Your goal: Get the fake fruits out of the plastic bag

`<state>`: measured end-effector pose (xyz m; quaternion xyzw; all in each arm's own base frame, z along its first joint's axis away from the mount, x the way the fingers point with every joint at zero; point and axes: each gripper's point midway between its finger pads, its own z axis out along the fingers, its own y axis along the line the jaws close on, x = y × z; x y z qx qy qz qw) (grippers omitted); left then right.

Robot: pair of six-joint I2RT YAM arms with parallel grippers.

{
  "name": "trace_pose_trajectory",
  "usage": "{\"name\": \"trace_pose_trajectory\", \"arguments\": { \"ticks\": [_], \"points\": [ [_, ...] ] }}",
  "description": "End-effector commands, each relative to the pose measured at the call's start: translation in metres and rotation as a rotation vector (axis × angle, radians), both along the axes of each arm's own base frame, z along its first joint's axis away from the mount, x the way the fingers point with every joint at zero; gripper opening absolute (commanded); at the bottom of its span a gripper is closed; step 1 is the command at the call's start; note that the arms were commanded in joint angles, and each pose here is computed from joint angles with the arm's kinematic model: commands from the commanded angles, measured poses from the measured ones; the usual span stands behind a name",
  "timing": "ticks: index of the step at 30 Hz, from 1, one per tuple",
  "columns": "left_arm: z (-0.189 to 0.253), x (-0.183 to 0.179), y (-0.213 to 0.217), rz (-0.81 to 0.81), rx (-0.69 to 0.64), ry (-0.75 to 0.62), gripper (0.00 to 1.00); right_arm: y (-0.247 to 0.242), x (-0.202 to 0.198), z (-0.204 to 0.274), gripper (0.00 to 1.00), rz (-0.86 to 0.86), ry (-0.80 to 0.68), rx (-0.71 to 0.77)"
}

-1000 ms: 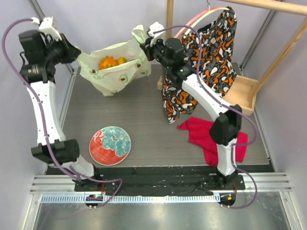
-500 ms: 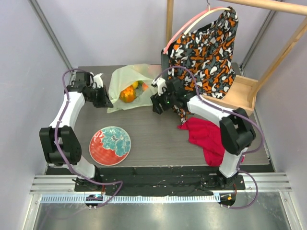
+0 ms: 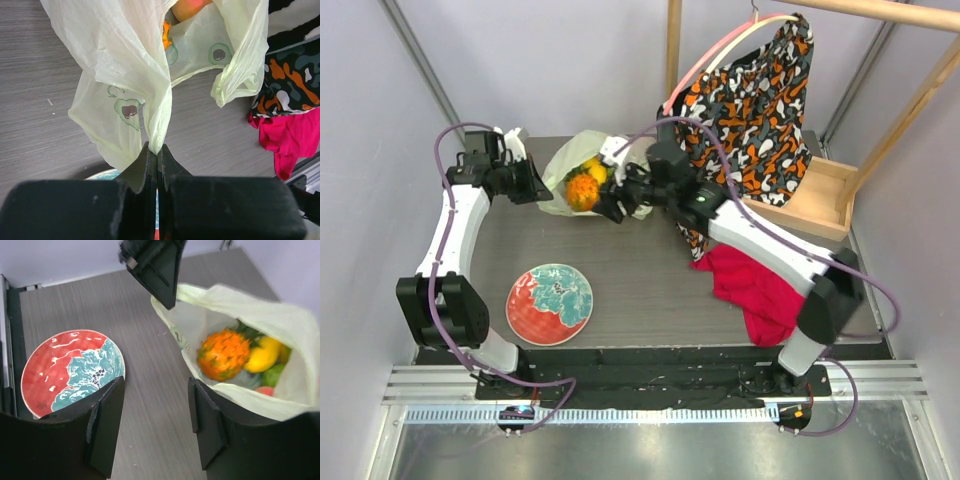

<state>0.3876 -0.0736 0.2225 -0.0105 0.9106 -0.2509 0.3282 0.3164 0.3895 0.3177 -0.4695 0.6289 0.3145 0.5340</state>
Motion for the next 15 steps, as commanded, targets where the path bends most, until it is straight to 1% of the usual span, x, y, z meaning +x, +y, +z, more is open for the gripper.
{"name": "trace_pose_trajectory", "arguments": {
  "ticks": [1,2,3,4,5,6,7,9,10,11,12,13,14,15],
  "points": [
    [0.008,0.001,-0.002,0.012,-0.027,-0.023,0.01,0.032,0.058,-0.047,0.59,-0.18,0.131,-0.018],
    [0.008,0.0,-0.001,0.007,-0.021,-0.023,0.01,0.037,0.072,-0.035,0.61,-0.223,0.121,0.01],
    [0.008,-0.001,-0.001,-0.001,-0.018,-0.023,0.01,0.041,0.091,-0.06,0.63,-0.288,0.158,-0.008],
    [0.006,-0.005,-0.001,-0.027,-0.005,-0.021,0.02,0.043,0.1,-0.063,0.68,-0.305,0.158,-0.003],
    [0.006,-0.009,-0.003,-0.043,-0.005,-0.016,0.03,0.047,0.111,-0.054,0.71,-0.325,0.141,0.02],
    [0.005,-0.011,-0.002,-0.04,0.0,-0.01,0.03,0.053,0.121,-0.079,0.73,-0.348,0.169,-0.012],
    [-0.001,-0.017,-0.002,-0.041,0.001,0.01,0.03,0.056,0.128,-0.086,0.76,-0.365,0.181,-0.02],
    [-0.001,-0.024,-0.004,-0.056,-0.005,0.004,0.04,0.061,0.139,-0.088,0.8,-0.367,0.184,0.003],
    [-0.008,-0.028,-0.006,-0.059,-0.016,0.021,0.05,0.065,0.139,-0.098,0.86,-0.356,0.242,0.038],
    [-0.009,-0.031,-0.007,-0.066,-0.023,0.025,0.05,0.067,0.144,-0.099,0.97,-0.357,0.257,0.077],
    [-0.01,-0.032,-0.01,-0.075,-0.035,0.026,0.05,0.067,0.148,-0.104,1.0,-0.365,0.283,0.095],
    [-0.014,-0.035,-0.009,-0.074,-0.035,0.038,0.05,0.065,0.154,-0.113,1.0,-0.384,0.307,0.11],
    [-0.014,-0.037,-0.009,-0.079,-0.031,0.034,0.05,0.062,0.159,-0.122,1.0,-0.416,0.309,0.114],
    [-0.013,-0.039,-0.01,-0.085,-0.03,0.035,0.05,0.064,0.162,-0.119,1.0,-0.42,0.295,0.142]
  ]
}}
